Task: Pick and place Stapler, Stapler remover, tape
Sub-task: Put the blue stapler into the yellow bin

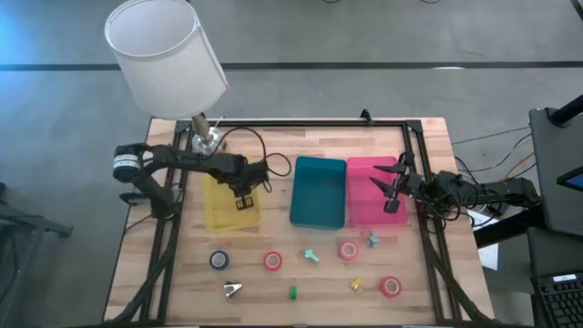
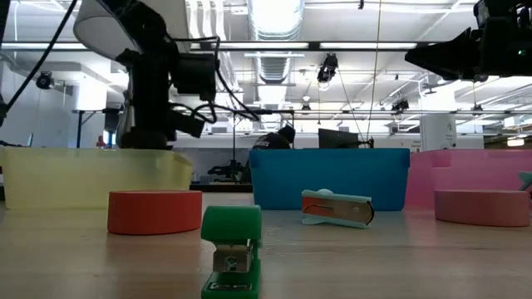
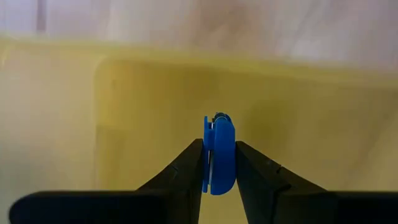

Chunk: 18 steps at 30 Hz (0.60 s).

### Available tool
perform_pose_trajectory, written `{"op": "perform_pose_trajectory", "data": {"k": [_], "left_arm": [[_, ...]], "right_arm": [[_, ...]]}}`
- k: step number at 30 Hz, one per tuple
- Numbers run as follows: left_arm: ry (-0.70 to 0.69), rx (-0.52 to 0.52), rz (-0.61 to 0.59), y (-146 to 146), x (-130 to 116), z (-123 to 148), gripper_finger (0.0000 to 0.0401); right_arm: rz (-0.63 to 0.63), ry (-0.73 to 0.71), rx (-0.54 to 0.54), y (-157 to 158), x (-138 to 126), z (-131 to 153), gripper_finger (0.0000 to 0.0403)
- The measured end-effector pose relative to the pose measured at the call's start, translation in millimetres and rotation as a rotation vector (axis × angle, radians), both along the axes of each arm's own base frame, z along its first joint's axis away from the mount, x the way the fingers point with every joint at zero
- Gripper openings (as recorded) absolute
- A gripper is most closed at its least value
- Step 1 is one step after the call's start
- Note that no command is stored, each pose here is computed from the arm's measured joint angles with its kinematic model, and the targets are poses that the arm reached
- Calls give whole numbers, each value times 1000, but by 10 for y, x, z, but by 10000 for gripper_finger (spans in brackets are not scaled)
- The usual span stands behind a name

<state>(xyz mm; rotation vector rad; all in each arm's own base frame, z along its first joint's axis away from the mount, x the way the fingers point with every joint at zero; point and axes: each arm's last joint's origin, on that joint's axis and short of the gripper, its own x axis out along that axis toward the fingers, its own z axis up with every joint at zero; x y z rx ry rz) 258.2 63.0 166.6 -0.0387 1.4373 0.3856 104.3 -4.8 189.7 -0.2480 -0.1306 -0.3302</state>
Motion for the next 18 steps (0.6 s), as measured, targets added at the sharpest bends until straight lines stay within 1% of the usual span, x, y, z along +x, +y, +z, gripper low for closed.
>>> {"op": "perform_pose_trajectory", "data": {"k": [5, 8, 13, 18], "left_arm": [[37, 11, 2, -4, -54, -47, 89], [56, 16, 5, -10, -90, -87, 102], [70, 39, 15, -8, -118, -119, 149], [65, 56, -8, -3, -75, -60, 196]], "right_arm": [[0, 1, 0, 0, 0, -1, 166], [0, 0, 0, 0, 0, -1, 166], [3, -5, 17, 0, 0, 0, 166], [4, -5, 18, 0, 0, -1, 166]]}}
